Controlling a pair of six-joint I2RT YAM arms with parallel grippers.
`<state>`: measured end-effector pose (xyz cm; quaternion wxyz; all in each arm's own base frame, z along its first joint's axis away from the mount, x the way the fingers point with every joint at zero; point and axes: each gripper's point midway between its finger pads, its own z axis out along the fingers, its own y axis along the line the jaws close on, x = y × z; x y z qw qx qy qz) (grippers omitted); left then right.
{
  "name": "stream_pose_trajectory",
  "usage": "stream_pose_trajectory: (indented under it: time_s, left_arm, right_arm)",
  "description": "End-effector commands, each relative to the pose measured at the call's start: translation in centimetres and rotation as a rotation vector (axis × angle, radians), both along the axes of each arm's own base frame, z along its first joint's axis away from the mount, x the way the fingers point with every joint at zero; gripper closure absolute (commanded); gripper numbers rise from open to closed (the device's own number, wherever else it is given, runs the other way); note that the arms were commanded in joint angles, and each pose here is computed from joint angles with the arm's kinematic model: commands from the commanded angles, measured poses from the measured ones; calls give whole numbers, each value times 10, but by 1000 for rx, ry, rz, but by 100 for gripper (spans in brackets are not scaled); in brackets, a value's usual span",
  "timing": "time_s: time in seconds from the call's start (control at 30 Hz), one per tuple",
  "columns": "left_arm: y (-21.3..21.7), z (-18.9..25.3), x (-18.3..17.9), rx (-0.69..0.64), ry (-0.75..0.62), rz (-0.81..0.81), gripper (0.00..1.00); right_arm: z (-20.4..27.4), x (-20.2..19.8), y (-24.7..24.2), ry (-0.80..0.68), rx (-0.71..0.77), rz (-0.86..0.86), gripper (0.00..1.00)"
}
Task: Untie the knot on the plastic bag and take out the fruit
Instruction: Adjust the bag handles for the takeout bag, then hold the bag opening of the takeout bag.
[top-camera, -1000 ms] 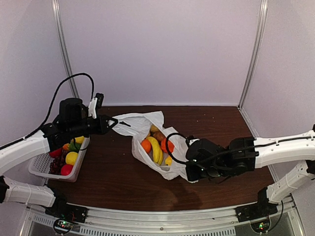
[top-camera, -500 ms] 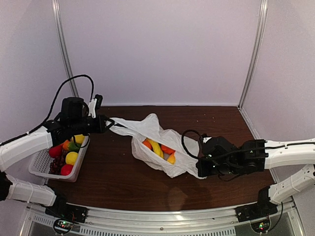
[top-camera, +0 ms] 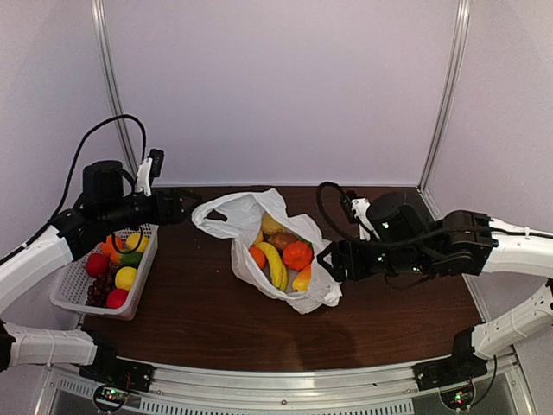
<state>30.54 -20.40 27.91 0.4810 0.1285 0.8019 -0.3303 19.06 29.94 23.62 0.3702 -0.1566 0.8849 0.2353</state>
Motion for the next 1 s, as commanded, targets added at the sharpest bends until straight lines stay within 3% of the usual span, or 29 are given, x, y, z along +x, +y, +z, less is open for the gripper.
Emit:
stream_pose_trajectory:
  time_s: [0.0, 0.17, 0.43, 0.77, 0.87, 0.93, 0.97]
  left_arm:
    - [20, 13, -18, -3, -21, 56, 3]
    - [23, 21, -41, -7, -7, 15, 3]
    - [10, 38, -67, -26, -34, -41, 3]
    - [-41, 46, -83, -4, -48, -149, 5]
    - [-58, 58, -94, -24, -90, -201, 5]
    - [-72, 67, -104, -22, -132, -255, 5]
    - [-78, 70, -107, -13, -150, -270, 5]
  right_arm:
    - [26, 10, -10, -91, -118, 18, 20]
    - [41, 28, 2, -146, -176, 46, 15]
    - [25, 61, 30, -166, -227, 100, 10]
    - [9, 99, 60, -177, -252, 155, 10]
    - [8, 113, 59, -182, -270, 120, 18]
    - [12, 118, 58, -182, -256, 106, 34]
    - [15, 120, 58, -184, -241, 100, 47]
